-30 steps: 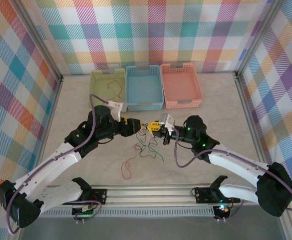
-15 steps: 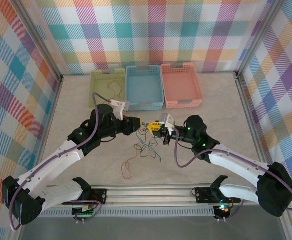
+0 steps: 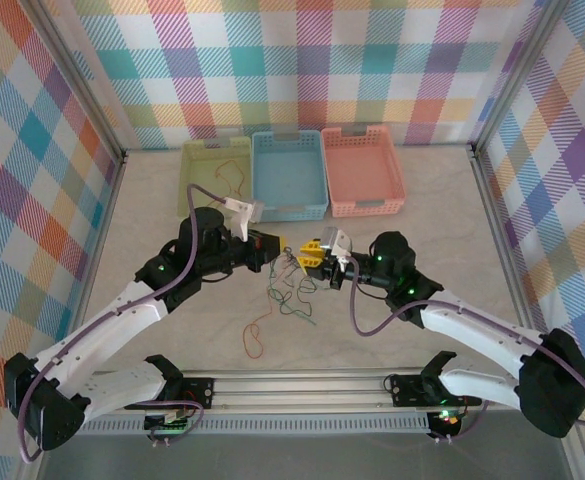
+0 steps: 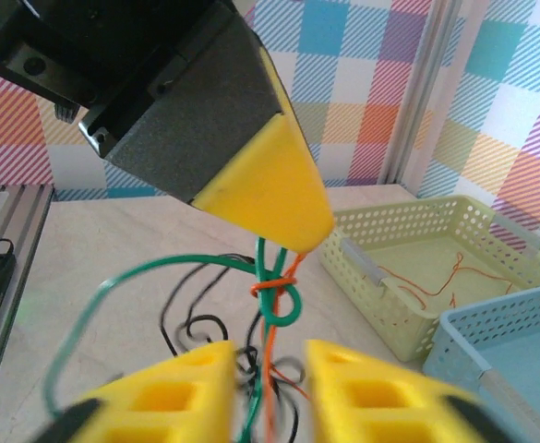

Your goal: Untangle the cables

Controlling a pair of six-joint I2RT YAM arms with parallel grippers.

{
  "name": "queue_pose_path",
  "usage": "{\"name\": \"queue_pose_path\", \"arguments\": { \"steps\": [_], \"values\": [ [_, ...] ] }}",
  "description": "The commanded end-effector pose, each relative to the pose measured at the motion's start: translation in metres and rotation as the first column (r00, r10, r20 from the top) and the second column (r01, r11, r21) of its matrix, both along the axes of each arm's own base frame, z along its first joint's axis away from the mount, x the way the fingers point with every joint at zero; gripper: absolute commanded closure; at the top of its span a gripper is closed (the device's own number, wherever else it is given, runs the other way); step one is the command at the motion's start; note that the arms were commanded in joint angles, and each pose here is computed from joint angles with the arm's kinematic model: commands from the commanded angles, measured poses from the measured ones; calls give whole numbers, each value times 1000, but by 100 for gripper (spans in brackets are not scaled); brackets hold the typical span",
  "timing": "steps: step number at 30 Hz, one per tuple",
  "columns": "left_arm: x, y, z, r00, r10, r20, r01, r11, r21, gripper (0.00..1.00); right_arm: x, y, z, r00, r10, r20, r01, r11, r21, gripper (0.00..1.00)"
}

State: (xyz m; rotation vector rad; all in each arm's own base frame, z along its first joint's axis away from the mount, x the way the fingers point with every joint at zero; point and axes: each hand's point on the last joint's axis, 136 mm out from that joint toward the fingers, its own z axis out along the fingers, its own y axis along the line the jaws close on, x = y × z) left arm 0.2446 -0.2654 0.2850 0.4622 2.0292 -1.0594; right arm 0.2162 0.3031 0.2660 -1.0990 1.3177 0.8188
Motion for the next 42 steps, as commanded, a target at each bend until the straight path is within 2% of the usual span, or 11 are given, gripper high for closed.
{"name": "queue_pose_path", "arguments": {
  "steps": [1, 4, 7, 11, 17, 24, 36, 39, 42],
  "values": [
    [-16, -1, 28, 988, -94, 120, 93, 996, 8, 100, -8, -9, 16, 999, -2, 45, 1, 1000, 6, 55],
    [-24, -2, 36, 980, -135, 147, 135, 991, 11, 100, -12, -13, 20, 999, 6, 51, -5, 1000, -20, 52],
    [-34, -3, 42, 966, -188, 178, 191, 982, 5, 100, -15, -15, 21, 998, 14, 60, -13, 1000, -19, 64],
    [-45, -5, 49, 946, -243, 213, 248, 969, 3, 100, -30, -7, 19, 991, 123, 55, -121, 992, -36, 66],
    [-47, -5, 49, 945, -251, 210, 256, 967, 7, 100, -36, 0, 13, 981, 194, 20, -193, 980, -57, 65],
    [-46, -7, 45, 945, -260, 197, 263, 965, 10, 100, -30, 6, 11, 981, 196, -7, -196, 979, -57, 69],
    [-44, -9, 39, 946, -268, 181, 269, 963, 21, 100, -46, 8, 9, 957, 289, -30, -290, 956, -48, 59],
    [-45, -10, 38, 945, -274, 178, 275, 961, 19, 100, -44, 10, 9, 958, 286, -33, -287, 957, -47, 63],
    [-45, -10, 35, 946, -275, 172, 276, 961, 20, 100, -38, 10, 11, 965, 260, -31, -261, 964, -41, 72]
  ]
}}
